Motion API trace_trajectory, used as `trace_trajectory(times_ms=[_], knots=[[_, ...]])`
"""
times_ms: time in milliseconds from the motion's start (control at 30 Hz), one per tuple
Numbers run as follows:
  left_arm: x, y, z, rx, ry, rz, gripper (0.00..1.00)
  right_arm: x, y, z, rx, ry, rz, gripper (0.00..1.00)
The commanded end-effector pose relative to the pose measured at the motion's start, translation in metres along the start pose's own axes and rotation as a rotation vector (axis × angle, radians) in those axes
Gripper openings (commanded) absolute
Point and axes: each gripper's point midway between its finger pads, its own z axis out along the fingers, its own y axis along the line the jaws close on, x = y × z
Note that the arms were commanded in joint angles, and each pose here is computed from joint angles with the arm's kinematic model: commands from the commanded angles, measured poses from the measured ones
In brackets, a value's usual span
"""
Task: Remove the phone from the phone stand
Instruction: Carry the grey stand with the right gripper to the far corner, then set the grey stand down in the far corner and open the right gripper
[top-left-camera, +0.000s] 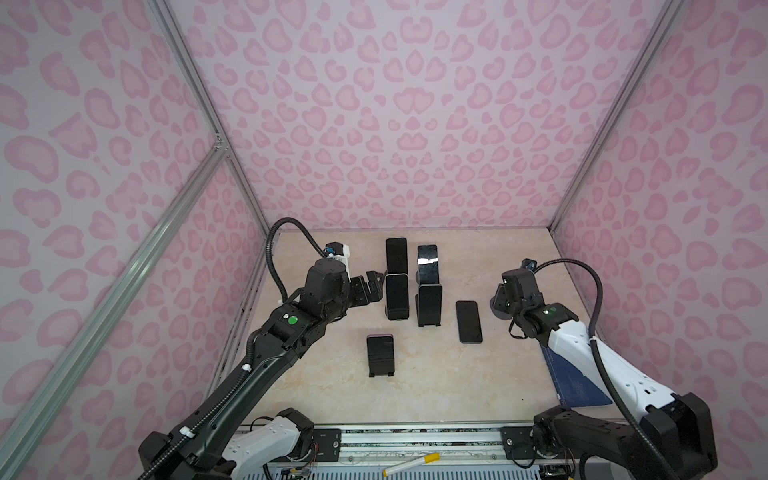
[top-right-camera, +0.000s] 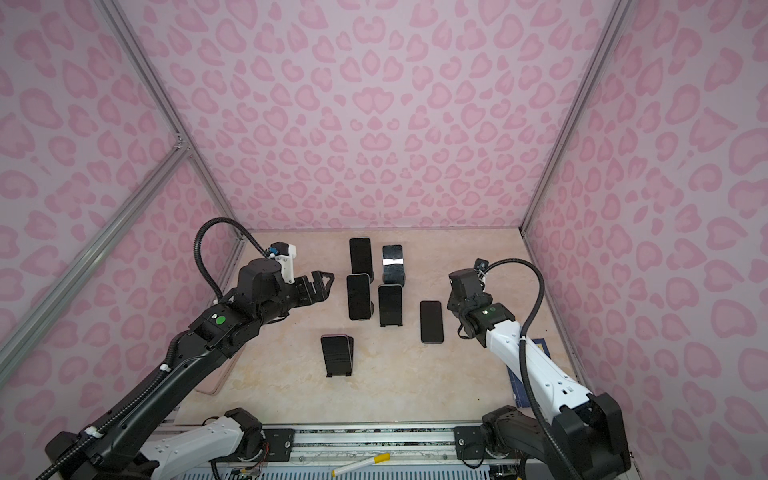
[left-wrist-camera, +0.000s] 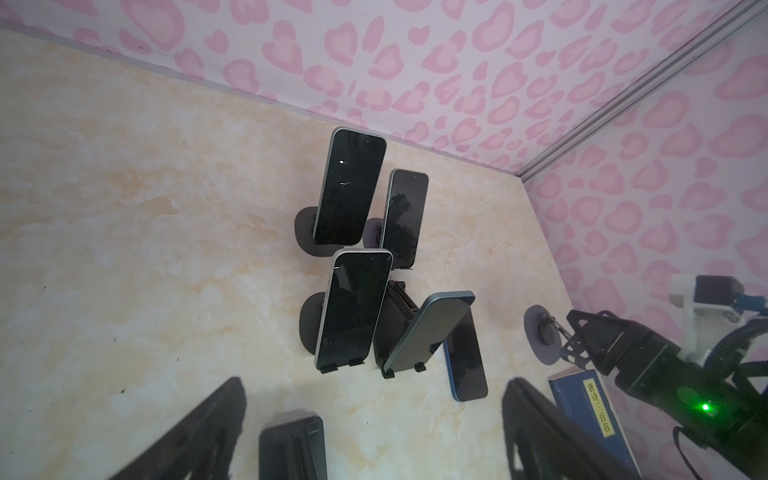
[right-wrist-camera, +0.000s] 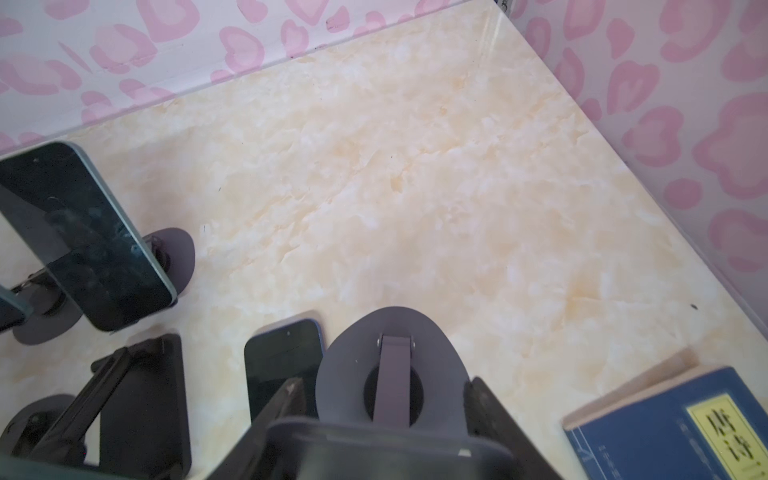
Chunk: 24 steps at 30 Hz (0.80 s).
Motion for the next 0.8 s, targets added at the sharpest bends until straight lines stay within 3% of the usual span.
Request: trace_trajectory(times_ms=[0,167,400,633,767], knots=[[0.003,-0.002,0.008,0.033,0.039,-0.017,1.00,-0.028,0.010,0.024,-0.048,-0.034,-0.047,0.58],[0.003,0.004,0.012,0.044,0.057,-0.062,0.99,-0.049,-0.004,0.079,-0.021,-0.020,-0.033,0.58],[0.007,0.009,0.015,0.049,0.071,-0.087,0.99,-0.056,-0.047,0.152,0.087,0.121,0.028,0.57],[0.006,0.016,0.018,0.040,0.077,-0.101,0.98,-0.055,-0.070,0.195,0.133,0.200,0.082,0.57],[0.004,0.021,0.018,0.039,0.074,-0.116,0.98,-0.049,-0.068,0.200,0.131,0.215,0.082,0.57]])
